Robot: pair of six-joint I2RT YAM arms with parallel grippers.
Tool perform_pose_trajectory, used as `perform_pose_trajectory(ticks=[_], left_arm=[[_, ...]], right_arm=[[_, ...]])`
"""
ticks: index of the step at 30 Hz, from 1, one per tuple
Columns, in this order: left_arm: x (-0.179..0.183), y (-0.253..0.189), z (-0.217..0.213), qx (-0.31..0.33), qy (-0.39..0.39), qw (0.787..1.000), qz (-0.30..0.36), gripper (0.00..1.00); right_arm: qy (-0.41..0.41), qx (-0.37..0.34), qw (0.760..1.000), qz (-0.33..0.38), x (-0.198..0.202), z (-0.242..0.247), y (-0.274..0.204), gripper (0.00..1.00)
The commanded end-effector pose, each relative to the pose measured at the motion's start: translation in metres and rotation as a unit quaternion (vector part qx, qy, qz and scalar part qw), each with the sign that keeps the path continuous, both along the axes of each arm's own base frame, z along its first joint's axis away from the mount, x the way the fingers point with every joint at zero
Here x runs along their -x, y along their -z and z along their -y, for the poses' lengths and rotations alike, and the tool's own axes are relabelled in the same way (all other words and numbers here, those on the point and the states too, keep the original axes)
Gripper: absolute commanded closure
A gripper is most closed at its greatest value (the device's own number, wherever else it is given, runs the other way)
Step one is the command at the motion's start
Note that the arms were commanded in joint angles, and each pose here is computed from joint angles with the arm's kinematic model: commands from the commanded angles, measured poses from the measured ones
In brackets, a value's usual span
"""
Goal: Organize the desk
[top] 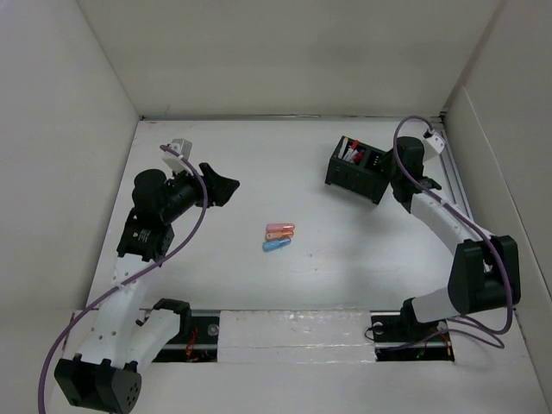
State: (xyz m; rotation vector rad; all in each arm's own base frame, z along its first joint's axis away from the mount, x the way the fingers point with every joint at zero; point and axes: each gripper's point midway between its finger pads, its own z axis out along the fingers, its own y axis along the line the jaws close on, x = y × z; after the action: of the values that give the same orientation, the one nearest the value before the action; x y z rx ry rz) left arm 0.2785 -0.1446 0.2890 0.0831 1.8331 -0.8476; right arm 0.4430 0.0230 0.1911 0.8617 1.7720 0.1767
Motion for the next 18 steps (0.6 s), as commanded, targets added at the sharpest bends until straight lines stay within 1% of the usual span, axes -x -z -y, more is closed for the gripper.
perform_pose_trajectory(ticks=[1, 2, 3, 5, 7, 8, 9, 10, 11, 12, 13, 14, 15, 17, 18], left_arm=[[0.001, -0.016, 0.001, 0.005, 0.008, 0.999, 0.030, 0.37], [0.001, -0.016, 0.001, 0.005, 0.005, 1.000, 0.031, 0.37], [-0.001, -0.016, 0.000, 0.005, 0.004, 1.000, 0.031, 0.37], [-0.002, -0.015, 0.001, 0.005, 0.006, 1.000, 0.027, 0.37], [-0.002, -0.012, 0.003, 0.005, 0.012, 1.000, 0.023, 0.37], [-0.002, -0.013, 0.002, 0.005, 0.010, 1.000, 0.025, 0.37], [-0.002, -0.012, 0.001, 0.004, 0.006, 1.000, 0.024, 0.37], [-0.004, -0.013, 0.000, 0.003, 0.000, 1.000, 0.025, 0.37], [-0.004, -0.013, 0.000, 0.003, -0.001, 1.000, 0.023, 0.37], [-0.005, -0.011, 0.000, 0.002, 0.002, 1.000, 0.021, 0.37], [-0.004, -0.011, 0.002, 0.003, 0.006, 1.000, 0.020, 0.37], [-0.004, -0.009, 0.002, 0.003, 0.006, 1.000, 0.019, 0.37], [-0.005, -0.009, 0.002, 0.003, 0.005, 1.000, 0.020, 0.37], [-0.008, -0.010, 0.000, 0.001, -0.001, 1.000, 0.020, 0.37], [-0.010, -0.008, 0.000, 0.000, -0.001, 1.000, 0.014, 0.37]], right_arm=[[0.002, -0.018, 0.999, 0.051, -0.012, 0.001, -0.030, 0.57], [-0.001, -0.019, 0.999, 0.050, -0.012, 0.000, -0.029, 0.53], [-0.007, -0.022, 0.999, 0.049, -0.011, -0.002, -0.030, 0.44], [-0.014, -0.023, 0.998, 0.052, -0.009, -0.004, -0.034, 0.37], [-0.034, -0.025, 0.997, 0.061, -0.004, -0.017, -0.040, 0.35], [-0.054, -0.023, 0.995, 0.075, 0.002, -0.034, -0.050, 0.34], [-0.050, -0.019, 0.995, 0.079, 0.006, -0.037, -0.053, 0.36], [-0.060, -0.019, 0.995, 0.079, 0.011, -0.045, -0.052, 0.41], [-0.089, -0.019, 0.992, 0.082, 0.018, -0.065, -0.055, 0.52], [-0.131, -0.029, 0.986, 0.099, 0.025, -0.085, -0.065, 0.70], [-0.164, -0.035, 0.980, 0.103, 0.031, -0.104, -0.065, 0.78], [-0.198, -0.036, 0.975, 0.096, 0.040, -0.122, -0.054, 0.85], [-0.262, -0.049, 0.958, 0.102, 0.053, -0.162, -0.052, 0.96], [-0.318, -0.041, 0.944, 0.075, 0.068, -0.197, -0.030, 0.99], [-0.362, -0.038, 0.930, 0.054, 0.084, -0.227, -0.018, 0.97]])
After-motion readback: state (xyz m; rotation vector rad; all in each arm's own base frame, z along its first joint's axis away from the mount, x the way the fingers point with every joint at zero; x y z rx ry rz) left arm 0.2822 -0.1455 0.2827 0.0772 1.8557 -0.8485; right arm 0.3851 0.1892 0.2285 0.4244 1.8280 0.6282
